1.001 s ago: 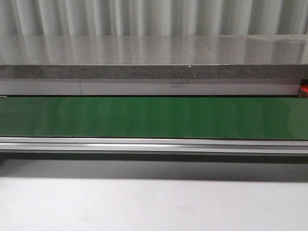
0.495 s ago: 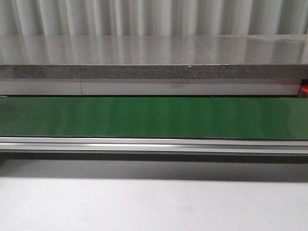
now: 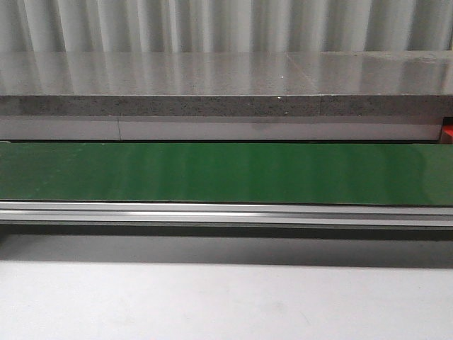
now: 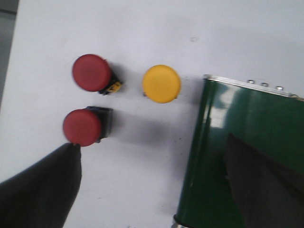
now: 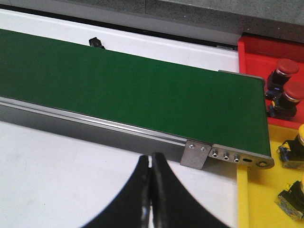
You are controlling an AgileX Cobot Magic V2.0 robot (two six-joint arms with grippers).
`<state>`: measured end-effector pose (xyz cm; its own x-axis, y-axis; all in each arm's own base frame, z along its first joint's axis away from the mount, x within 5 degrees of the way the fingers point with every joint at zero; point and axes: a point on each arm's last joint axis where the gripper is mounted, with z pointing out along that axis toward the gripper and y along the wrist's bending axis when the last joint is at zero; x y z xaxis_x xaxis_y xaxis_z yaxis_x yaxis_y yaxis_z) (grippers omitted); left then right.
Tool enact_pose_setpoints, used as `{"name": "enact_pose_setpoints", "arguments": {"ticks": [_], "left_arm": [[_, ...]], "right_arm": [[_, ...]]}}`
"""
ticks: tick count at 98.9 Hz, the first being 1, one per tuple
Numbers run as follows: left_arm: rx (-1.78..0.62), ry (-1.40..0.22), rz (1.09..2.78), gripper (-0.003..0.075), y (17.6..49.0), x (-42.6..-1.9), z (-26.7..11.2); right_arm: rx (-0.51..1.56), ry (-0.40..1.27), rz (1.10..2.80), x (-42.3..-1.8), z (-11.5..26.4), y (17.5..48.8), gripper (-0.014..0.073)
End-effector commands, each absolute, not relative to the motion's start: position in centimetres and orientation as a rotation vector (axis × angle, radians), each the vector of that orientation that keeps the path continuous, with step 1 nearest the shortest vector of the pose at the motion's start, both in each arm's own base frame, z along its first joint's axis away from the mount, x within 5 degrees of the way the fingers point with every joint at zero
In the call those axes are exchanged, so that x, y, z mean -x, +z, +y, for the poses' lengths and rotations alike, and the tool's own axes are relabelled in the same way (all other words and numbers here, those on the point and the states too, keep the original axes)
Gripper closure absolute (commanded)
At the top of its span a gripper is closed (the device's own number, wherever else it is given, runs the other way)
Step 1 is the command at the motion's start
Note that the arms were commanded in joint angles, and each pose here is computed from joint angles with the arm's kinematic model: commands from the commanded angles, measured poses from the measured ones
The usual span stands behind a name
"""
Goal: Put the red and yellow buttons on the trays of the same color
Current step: 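Place the yellow button on the belt start and open the left gripper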
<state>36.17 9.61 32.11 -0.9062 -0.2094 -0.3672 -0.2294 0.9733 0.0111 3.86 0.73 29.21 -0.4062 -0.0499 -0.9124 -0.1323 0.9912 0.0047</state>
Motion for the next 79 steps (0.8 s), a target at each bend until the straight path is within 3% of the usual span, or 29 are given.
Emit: {"name": "enact_pose_setpoints", "arguments": {"ticks": [1, 19, 59, 79], "left_arm": [[0.400, 0.076, 2.653, 0.0159, 34.4, -35.1, 11.1], [0.510, 0.061, 2.695, 0.0159, 32.4, -34.8, 13.7], [0.551, 0.010, 2.854, 0.0159, 23.7, -38.4, 15.6], [0.566, 0.027, 2.849, 0.0159, 21.7, -39.3, 16.1]], "right_arm": [[0.131, 0.088, 1.904, -4.1, 0.7, 30.5, 0.0663], [0.131, 0.088, 1.904, -4.1, 0.7, 30.5, 0.0663], [0.131, 0.088, 1.904, -4.1, 0.7, 30.5, 0.0663], [0.131, 0.088, 1.903, -4.1, 0.7, 30.5, 0.0663]]}}
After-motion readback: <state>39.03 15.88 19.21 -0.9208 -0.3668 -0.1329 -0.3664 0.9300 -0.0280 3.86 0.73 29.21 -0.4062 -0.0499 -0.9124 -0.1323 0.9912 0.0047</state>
